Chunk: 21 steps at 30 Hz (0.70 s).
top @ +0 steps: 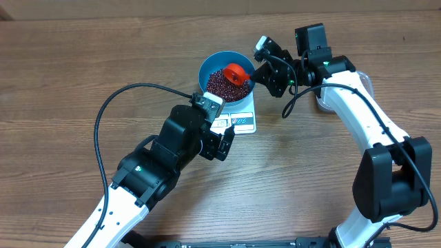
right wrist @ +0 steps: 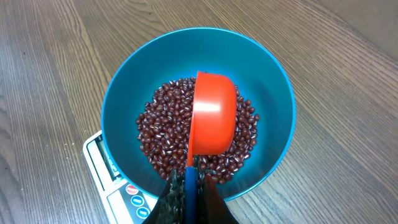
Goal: Scoop item into bowl and weigh 150g on scale
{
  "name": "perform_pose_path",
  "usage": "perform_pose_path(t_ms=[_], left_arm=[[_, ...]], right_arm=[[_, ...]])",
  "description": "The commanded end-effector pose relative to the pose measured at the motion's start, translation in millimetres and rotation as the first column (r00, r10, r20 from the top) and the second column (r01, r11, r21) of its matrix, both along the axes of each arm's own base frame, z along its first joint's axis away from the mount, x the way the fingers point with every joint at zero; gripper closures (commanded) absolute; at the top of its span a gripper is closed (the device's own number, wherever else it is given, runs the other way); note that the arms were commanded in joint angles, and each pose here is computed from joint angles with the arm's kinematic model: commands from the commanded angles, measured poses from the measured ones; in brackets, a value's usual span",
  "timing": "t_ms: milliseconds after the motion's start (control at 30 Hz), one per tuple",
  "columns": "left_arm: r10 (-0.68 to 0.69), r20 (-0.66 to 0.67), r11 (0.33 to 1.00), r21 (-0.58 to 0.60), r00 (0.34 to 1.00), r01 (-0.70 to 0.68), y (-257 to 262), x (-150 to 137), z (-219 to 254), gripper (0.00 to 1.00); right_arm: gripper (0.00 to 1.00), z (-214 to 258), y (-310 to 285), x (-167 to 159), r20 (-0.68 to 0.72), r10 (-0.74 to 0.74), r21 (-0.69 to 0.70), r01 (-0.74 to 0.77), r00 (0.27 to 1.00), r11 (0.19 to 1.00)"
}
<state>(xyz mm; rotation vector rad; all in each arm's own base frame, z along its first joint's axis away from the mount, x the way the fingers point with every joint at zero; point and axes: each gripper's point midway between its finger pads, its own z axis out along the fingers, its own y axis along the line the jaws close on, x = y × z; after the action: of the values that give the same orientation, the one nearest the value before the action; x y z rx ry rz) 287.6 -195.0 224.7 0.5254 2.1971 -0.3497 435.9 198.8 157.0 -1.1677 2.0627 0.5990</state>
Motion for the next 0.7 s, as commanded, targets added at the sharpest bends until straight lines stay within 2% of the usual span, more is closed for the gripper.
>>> perform_pose_path(t_ms=[0,667], left_arm=[[-0.013,0.0,1.0,-0.004,1.0,0.013,-1.0,-0.7,-0.8,0.01],[-0.013,0.0,1.0,-0.004,1.0,0.013,-1.0,-0.6,-0.7,0.0]], right_arm=[[0.96,26.1,2.6,1.2,0.055,0.013,0.027,-0.014,0.998,1.0],[0.96,22.9,-1.8,3.3,0.054,-0.006,0.004,0.005,0.999,1.0]])
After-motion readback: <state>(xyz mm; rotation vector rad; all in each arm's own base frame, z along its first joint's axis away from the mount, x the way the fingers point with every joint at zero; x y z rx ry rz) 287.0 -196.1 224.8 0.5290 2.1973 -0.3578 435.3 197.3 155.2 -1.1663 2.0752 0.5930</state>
